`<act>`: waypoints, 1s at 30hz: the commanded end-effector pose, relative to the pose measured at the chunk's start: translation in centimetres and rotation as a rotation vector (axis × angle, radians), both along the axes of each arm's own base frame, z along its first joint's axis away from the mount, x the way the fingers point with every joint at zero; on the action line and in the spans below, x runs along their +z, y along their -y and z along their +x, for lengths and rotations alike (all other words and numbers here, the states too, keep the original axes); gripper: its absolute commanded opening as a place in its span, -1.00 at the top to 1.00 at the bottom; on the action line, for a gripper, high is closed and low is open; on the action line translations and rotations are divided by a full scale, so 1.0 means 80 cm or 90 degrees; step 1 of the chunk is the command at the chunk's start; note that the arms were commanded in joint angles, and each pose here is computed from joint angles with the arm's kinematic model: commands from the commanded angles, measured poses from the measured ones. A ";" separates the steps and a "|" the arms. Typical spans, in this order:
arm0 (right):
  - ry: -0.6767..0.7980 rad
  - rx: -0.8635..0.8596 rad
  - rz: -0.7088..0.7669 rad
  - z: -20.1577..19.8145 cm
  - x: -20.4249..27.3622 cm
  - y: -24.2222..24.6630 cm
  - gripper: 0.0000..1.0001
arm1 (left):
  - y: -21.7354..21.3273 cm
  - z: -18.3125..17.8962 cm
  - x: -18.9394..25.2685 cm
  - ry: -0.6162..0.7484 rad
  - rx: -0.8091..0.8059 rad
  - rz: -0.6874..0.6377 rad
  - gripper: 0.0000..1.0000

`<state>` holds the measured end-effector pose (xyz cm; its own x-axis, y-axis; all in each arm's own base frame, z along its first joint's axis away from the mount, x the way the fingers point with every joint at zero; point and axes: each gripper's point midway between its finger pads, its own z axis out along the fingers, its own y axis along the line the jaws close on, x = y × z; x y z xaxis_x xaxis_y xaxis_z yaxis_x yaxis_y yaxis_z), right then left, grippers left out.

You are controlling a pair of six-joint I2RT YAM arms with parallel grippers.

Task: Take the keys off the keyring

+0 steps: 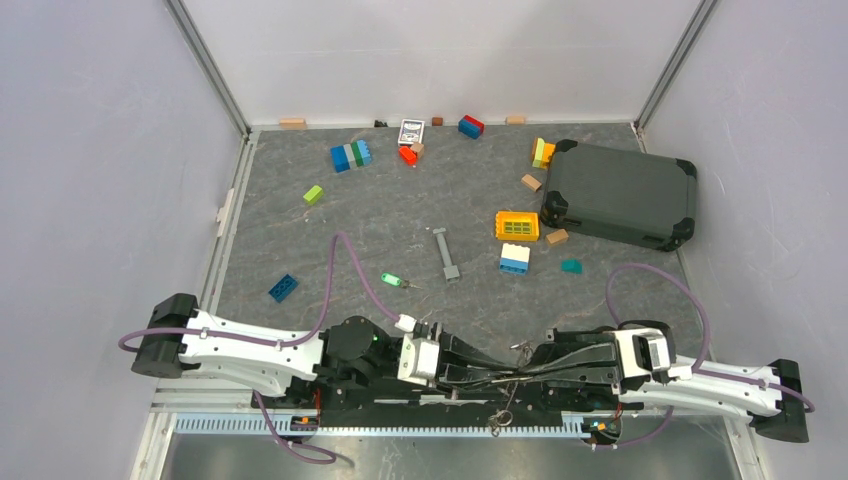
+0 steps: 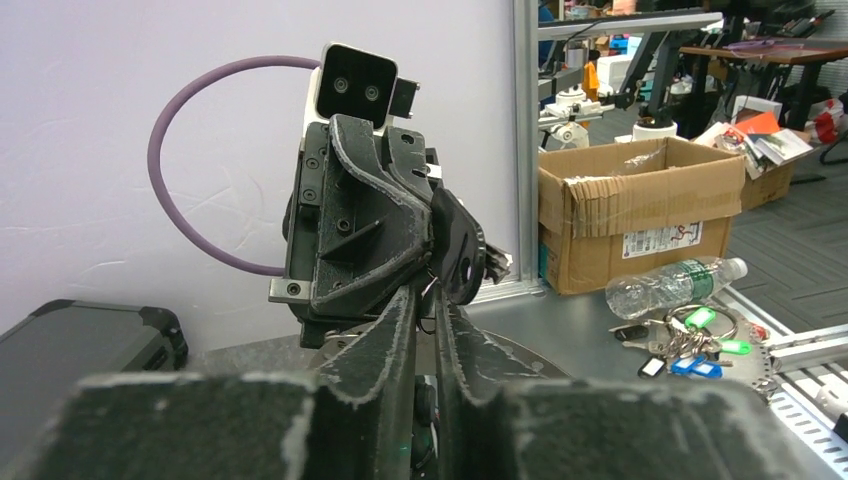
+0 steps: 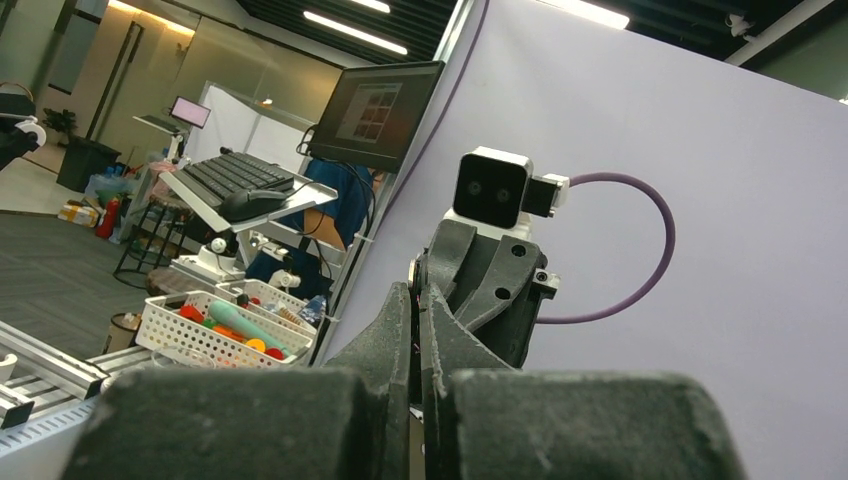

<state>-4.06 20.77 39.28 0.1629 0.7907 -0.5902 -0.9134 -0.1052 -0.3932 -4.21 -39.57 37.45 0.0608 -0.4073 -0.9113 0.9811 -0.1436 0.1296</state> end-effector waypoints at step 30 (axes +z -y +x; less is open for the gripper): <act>-0.016 -0.062 0.085 0.015 0.025 0.030 1.00 | -0.024 0.010 0.020 -0.025 0.020 -0.033 0.95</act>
<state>-3.18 20.13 39.49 0.2071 0.7953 -0.5697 -0.9234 -0.0336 -0.3824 -3.57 -38.60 37.96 0.0563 -0.4112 -0.9098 0.9867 -0.1163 0.1136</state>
